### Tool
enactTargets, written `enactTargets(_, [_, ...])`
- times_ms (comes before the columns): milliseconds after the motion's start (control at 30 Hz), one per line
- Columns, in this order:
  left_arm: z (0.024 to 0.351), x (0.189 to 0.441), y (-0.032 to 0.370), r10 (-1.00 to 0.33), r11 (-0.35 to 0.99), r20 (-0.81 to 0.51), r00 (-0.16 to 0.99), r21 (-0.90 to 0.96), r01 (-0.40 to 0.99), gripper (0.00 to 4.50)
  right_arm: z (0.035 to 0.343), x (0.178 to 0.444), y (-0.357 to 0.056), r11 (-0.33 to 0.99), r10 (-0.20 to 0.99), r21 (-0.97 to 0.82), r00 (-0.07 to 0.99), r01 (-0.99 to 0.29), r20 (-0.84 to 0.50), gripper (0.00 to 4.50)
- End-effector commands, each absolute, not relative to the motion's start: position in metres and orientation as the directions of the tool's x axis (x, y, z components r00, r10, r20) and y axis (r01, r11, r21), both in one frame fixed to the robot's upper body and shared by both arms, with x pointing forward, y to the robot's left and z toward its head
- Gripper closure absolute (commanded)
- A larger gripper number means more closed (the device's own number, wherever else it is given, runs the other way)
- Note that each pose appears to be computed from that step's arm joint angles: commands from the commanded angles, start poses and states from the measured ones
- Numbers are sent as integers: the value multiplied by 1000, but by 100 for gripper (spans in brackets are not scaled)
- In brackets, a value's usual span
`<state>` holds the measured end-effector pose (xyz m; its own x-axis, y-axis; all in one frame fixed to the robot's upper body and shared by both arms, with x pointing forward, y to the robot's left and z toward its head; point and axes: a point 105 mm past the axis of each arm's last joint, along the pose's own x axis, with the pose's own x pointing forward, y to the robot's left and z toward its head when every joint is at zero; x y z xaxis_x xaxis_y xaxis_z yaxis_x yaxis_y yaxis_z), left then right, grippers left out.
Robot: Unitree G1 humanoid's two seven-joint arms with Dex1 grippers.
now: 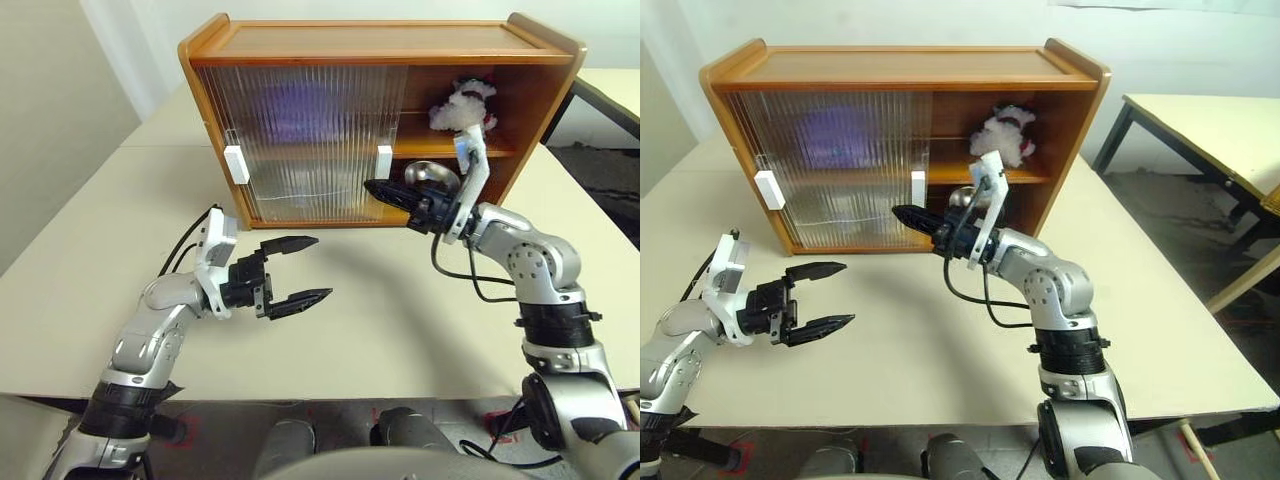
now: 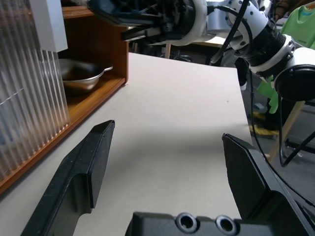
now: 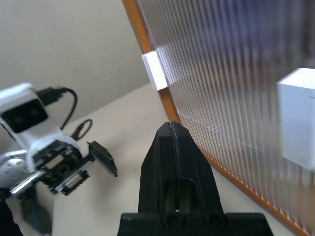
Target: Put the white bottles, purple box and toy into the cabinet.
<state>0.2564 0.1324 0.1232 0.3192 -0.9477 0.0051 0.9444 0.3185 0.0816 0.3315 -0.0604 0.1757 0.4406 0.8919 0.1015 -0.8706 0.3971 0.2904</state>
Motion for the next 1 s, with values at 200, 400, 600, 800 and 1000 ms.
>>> enactTargets(200, [124,256,136,-942,333,-11,335,89,939,0,173,364,-45,508,841,224,535,-832,83,448])
enactTargets(400, [124,258,136,-942,333,-12,336,93,938,0,165,384,-52,595,785,203,617,-777,62,448])
enactTargets(600, [126,258,135,-943,331,-10,334,96,939,0,171,396,-70,657,723,220,685,-722,92,448])
enactTargets(800, [127,259,134,-945,323,-11,326,100,941,0,170,401,-92,717,672,185,737,-673,77,448])
enactTargets(1000, [126,260,133,-946,320,-9,323,103,942,0,168,398,-115,769,613,172,787,-615,73,448])
